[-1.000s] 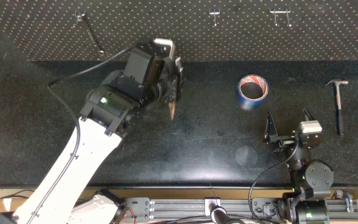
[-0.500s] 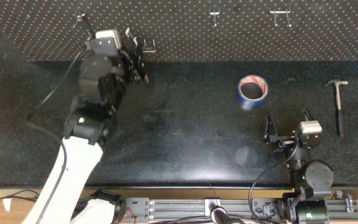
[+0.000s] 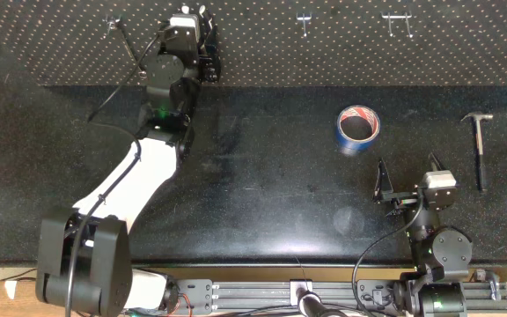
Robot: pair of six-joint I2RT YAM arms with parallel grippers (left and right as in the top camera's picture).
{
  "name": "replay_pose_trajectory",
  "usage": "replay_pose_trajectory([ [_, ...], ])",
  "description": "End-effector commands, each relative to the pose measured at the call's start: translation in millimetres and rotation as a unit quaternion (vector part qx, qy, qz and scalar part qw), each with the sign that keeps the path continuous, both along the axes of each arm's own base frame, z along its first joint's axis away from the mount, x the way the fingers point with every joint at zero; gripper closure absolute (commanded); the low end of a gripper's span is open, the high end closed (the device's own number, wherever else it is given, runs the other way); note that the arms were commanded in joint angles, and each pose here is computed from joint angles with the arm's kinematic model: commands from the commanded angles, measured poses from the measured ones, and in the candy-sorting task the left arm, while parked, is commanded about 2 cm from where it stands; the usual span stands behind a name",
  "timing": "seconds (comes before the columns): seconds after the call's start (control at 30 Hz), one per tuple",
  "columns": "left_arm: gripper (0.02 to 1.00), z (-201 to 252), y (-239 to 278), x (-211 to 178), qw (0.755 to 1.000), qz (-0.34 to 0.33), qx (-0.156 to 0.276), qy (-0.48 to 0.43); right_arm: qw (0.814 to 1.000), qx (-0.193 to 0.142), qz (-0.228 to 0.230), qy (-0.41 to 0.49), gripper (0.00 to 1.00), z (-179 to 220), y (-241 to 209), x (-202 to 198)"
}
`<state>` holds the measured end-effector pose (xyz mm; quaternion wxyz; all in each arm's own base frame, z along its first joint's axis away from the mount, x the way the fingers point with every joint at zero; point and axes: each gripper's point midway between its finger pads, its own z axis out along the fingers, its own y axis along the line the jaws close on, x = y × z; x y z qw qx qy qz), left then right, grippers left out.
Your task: Place Tools Onto Pegboard
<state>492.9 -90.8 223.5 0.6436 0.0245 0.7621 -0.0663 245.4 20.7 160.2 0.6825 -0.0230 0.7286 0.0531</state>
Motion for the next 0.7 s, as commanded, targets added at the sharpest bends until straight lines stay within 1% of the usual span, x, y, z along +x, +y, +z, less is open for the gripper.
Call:
replay_pose_trajectory([
  [0.03, 0.676, -3, -1, 8, 1.0, -0.001, 0.006, -0.001, 1.0, -0.007, 0.0, -0.001, 0.042, -1, -1, 0],
  [0.07, 0.538, -3, -1, 7, 1.0, -0.001, 0.006, 0.0, 1.0, -0.007, 0.0, -0.001, 0.042, -1, -1, 0],
  [0.1, 0.435, -3, -1, 7, 1.0, -0.002, 0.006, 0.0, 1.0, -0.007, 0.0, -0.001, 0.042, -1, -1, 0],
  [0.13, 0.404, -1, -2, 7, 1.0, -0.002, 0.005, -0.002, 1.0, -0.007, 0.0, -0.001, 0.042, -1, -1, 0],
  [0.17, 0.272, 2, -3, 4, 1.0, -0.004, 0.006, -0.001, 1.0, -0.007, 0.0, -0.001, 0.042, -1, -1, 0],
  [0.2, 0.191, 1, -2, -1, 1.0, -0.004, 0.009, 0.012, 1.0, -0.007, 0.0, -0.001, 0.042, -1, -1, 0],
  [0.23, 0.185, 3, -1, -4, 1.0, -0.004, 0.01, 0.016, 1.0, -0.007, 0.0, -0.001, 0.042, -1, -1, 0],
  [0.37, 0.023, 14, 2, -20, 0.999, -0.004, 0.013, 0.034, 1.0, -0.007, 0.0, -0.001, 0.042, -1, -1, 0],
  [0.4, 0.023, 14, 4, -28, 0.999, -0.004, 0.016, 0.049, 1.0, -0.007, 0.0, -0.001, 0.042, -1, -1, 0],
  [0.5, 0.023, 28, 16, -76, 0.994, 0.0, 0.028, 0.101, 1.0, -0.007, 0.0, -0.001, 0.042, -1, -1, 0],
  [0.63, 0.02, 46, 26, -113, 0.993, 0.0, 0.028, 0.111, 1.0, -0.007, 0.0, -0.001, 0.042, -1, -1, 0],
  [0.7, 0.023, 52, 39, -133, 0.995, -0.006, 0.011, 0.095, 1.0, -0.007, 0.0, -0.001, 0.042, -1, -1, 0],
])
